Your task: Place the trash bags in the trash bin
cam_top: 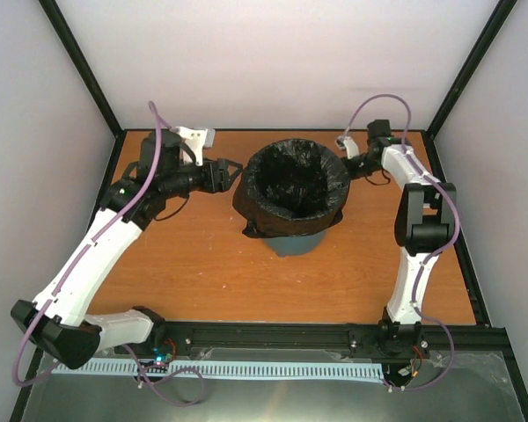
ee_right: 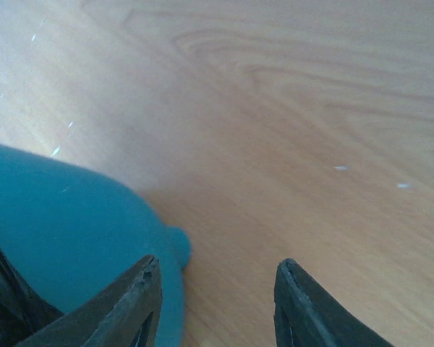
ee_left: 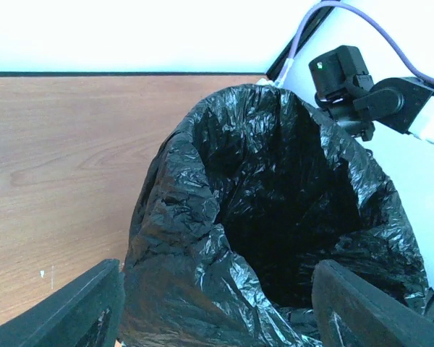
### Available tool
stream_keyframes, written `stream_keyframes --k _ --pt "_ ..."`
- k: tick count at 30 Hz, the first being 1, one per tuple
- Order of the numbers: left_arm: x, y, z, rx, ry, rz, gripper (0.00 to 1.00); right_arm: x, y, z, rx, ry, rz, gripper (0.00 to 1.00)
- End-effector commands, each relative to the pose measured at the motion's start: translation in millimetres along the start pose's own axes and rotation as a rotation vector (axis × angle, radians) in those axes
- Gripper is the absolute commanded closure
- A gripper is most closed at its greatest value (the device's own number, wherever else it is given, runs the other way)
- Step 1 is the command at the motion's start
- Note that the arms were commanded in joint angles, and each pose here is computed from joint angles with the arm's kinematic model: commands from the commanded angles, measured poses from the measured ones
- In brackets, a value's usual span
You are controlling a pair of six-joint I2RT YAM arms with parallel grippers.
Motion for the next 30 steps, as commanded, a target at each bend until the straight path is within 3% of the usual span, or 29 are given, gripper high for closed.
stream_keyframes --k 1,7,14,21,27,30 --pt "-9 6 -2 0.109 -0.022 0.118 0.28 31 -14 28 0.049 0.104 -0.092 0.56" --pt "-26 11 -19 0.128 -0.126 0.188 0.34 75 -55 47 0.147 0.144 -0.212 0.57" --pt "-35 -11 -4 0.284 -0.172 0.22 0.36 105 -83 42 0.198 0.065 -0.273 0.57" --pt "-56 -39 24 0.442 -0.211 0.287 0.41 79 -66 -19 0.086 -0.028 -0.139 0.54" --pt "-49 -57 65 0.555 -0.114 0.325 0.45 115 -72 -81 -0.074 -0.088 -0.162 0.52" --pt "-39 -69 89 0.611 -0.059 0.331 0.43 127 -90 -89 -0.102 -0.073 -0.149 0.51"
Point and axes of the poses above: each gripper's point midway between its finger pads, its own z axis out along the fingers, its own x axis along the line the jaws close on, y = z × x, the point moved 9 cm from there along -z, back along the fingers, and after that the axes turned 2 degrees about z, right-handed, at the moved point
